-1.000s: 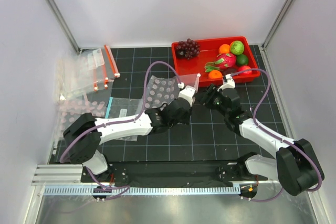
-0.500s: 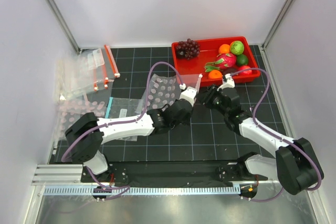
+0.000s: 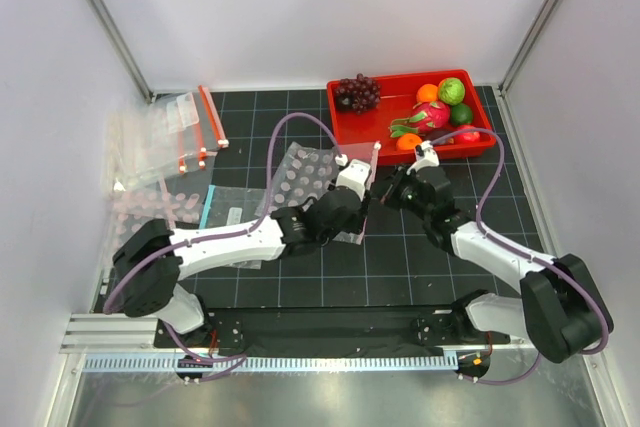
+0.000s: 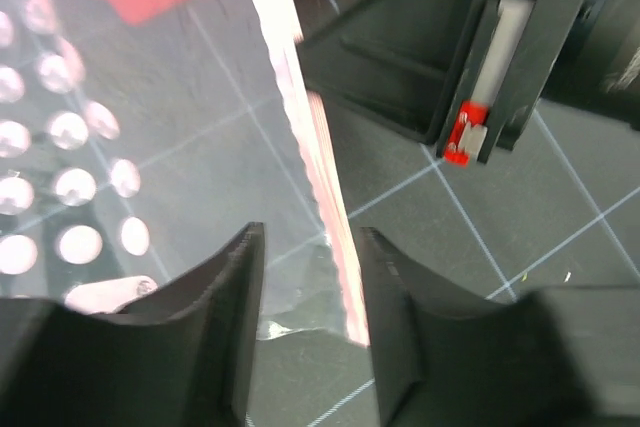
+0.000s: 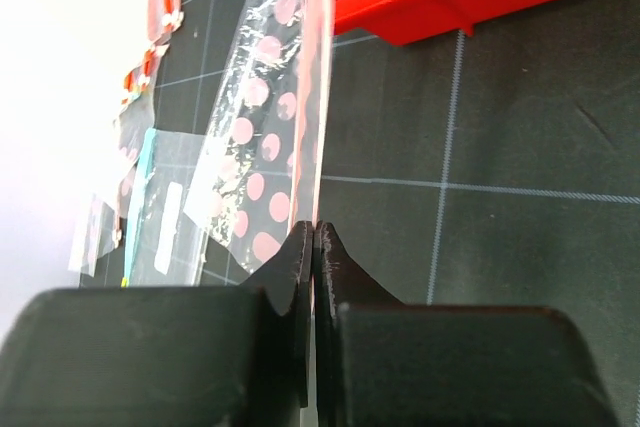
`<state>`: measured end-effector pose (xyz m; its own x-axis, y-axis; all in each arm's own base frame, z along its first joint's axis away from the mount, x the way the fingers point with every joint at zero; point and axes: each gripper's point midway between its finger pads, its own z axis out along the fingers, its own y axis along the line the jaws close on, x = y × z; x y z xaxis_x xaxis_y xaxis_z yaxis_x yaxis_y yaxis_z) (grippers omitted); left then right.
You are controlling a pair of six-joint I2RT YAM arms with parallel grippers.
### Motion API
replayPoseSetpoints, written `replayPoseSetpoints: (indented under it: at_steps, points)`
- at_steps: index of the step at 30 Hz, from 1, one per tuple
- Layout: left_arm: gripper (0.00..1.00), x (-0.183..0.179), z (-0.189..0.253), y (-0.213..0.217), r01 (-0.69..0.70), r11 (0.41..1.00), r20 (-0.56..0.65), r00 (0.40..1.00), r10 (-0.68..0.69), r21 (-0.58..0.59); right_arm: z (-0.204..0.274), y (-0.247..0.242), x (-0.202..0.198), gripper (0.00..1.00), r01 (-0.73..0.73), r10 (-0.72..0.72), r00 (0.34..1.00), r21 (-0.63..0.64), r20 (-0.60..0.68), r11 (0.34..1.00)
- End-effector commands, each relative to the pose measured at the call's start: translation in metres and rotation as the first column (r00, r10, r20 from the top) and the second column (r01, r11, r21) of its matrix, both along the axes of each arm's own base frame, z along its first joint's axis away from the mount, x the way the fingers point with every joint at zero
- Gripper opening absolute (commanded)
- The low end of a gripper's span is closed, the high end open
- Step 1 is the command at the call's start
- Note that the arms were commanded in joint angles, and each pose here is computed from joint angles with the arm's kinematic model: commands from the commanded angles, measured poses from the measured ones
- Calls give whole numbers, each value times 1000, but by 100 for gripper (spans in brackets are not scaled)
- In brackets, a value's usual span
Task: Place the food in the zip-top bag and seal the zipper
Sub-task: Open the zipper of the food storage bag at the center of the board.
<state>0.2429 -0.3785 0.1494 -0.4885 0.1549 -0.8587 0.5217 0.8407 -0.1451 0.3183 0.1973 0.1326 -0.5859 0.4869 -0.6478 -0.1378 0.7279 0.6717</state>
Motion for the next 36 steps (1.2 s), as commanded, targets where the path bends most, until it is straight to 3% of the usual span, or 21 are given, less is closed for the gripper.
replayPoseSetpoints:
  at_steps: [1,4,15,29,31,32,34,36]
  points:
    - [48,7,43,11,-63,994,79,994,70,-88,42,9,6,1,-26,22,991,26,133,999]
    - [55,9,48,20,-96,991,93,990,105,-95,46,15,1,1,-42,39,987,12,154,999]
    - [56,12,47,23,-116,990,100,987,124,-85,69,34,-16,1,-108,101,963,16,250,994]
    - [40,32,40,41,-237,972,151,960,235,-8,78,42,-25,1,-139,132,949,6,286,990]
    - [32,37,32,41,-242,970,133,962,238,11,79,42,-25,1,-136,128,949,7,287,991]
    - [19,39,31,40,-242,970,124,963,238,23,77,40,-24,1,-125,120,953,2,280,992]
    - [5,44,22,41,-255,965,116,962,247,62,75,38,-22,1,-106,105,958,-10,266,994]
    - [0,46,24,43,-270,958,123,958,257,97,66,29,-15,1,-43,50,972,-37,228,998]
